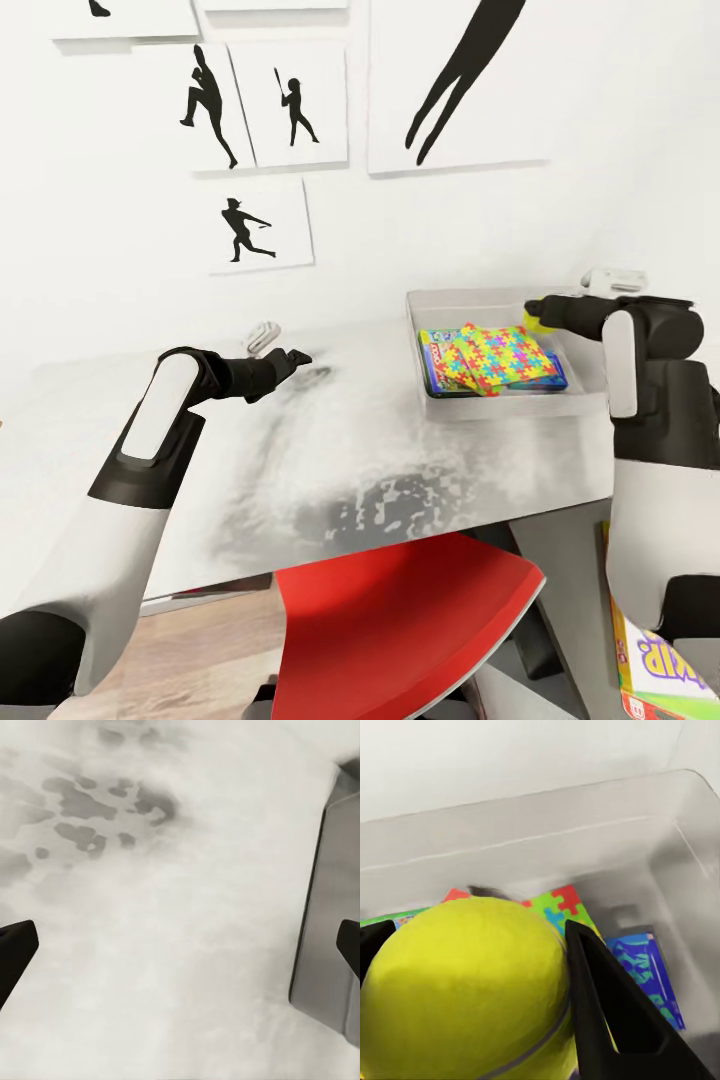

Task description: Put all the toys in the child's room - the three board games (two on the bed and one on the table), the two jigsaw puzzles on the table, and the tennis ball on the table - inside the toy box on the table in the child's room.

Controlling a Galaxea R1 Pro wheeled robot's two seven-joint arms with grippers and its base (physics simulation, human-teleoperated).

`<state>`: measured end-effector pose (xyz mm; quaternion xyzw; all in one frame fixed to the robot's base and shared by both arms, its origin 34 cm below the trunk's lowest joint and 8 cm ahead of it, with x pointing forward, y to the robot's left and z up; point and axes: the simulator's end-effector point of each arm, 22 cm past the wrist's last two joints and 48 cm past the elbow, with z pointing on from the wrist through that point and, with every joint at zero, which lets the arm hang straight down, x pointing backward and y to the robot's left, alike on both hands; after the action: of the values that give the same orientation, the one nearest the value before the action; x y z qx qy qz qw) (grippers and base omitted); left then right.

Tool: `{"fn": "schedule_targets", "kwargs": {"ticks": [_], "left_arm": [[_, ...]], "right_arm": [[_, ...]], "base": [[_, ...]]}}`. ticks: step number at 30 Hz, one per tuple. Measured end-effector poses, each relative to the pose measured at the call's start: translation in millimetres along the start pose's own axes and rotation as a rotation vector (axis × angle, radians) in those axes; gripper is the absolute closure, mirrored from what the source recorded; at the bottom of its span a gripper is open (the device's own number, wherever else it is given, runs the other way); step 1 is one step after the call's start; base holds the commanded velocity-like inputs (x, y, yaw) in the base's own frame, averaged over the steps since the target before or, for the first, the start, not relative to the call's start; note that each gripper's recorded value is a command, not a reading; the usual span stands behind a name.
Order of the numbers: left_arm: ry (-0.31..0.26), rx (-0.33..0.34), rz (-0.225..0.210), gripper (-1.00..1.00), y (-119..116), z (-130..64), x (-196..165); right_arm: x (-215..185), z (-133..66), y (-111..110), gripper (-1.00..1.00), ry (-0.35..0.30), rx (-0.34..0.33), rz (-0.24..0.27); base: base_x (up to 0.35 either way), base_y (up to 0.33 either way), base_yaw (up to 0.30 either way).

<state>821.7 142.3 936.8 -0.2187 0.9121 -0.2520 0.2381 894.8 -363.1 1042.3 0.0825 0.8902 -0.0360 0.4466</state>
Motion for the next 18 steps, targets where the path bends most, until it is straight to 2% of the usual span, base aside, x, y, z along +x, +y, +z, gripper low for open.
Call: {"fn": "schedule_targets", "kwargs": {"ticks": [6, 18], "left_arm": [[0.000, 0.000, 0.000, -1.00, 0.0, 0.0, 0.0], [-0.001, 0.001, 0.000, -1.00, -0.2, -0.2, -0.2]], "right_arm": [[17.7, 22.0, 0.6, 1.00, 0.052, 0.002, 0.011], [27.9, 66.0, -4.5, 1.00, 0.064, 0.020, 0.045]], "base": [[0.000, 0.000, -0.003], [0.000, 0.000, 0.000]]}}
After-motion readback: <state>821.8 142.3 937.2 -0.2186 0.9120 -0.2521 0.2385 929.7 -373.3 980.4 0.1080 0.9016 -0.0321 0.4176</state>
